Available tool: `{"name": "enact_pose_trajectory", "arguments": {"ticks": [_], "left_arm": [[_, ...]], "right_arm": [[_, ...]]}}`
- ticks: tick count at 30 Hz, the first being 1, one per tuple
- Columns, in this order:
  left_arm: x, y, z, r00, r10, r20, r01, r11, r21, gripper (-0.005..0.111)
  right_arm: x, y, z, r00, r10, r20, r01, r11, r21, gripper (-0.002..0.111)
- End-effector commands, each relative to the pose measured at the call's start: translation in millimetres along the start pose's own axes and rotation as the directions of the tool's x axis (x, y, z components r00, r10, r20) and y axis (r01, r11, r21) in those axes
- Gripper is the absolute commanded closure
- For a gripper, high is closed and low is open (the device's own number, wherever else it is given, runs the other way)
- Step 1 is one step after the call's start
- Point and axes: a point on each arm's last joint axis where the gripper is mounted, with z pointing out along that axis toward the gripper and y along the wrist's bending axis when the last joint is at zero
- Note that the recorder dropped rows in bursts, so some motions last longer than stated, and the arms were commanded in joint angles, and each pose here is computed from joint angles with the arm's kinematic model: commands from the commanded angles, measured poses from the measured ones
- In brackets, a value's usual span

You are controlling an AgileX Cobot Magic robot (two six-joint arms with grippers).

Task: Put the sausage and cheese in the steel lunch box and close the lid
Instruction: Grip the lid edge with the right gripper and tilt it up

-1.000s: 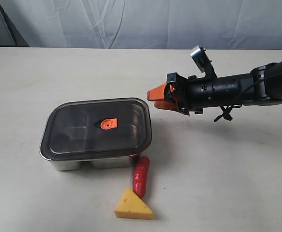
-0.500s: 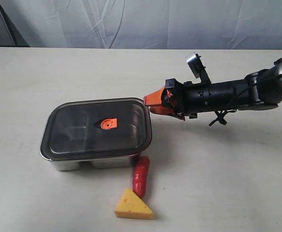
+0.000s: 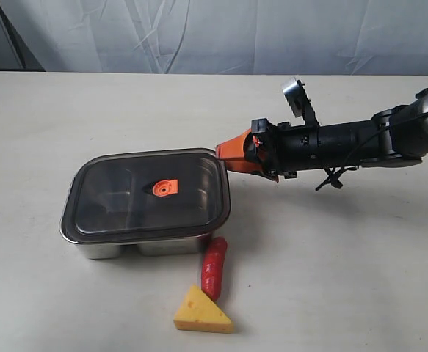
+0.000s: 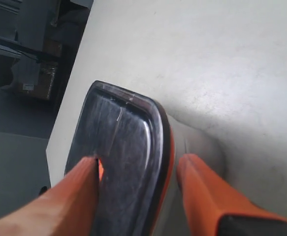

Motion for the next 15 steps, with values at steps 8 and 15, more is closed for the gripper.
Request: {"name": "enact_pose_trajectory", "arguments": {"ticks": [8, 15], "left_arm": [[0, -0.1, 0, 1.0, -0.002, 0.011, 0.002, 1.0, -0.001, 0.107], [0, -0.1, 0, 1.0, -0.001, 0.011, 0.001, 1.0, -0.001, 0.107]], "right_arm": [[6, 6, 14, 0.999, -0.027, -0.032, 0.028, 0.999, 0.017, 0.058], [7, 5, 16, 0.999, -0.032, -0.036, 0.033, 0.999, 0.036, 0.058]]}}
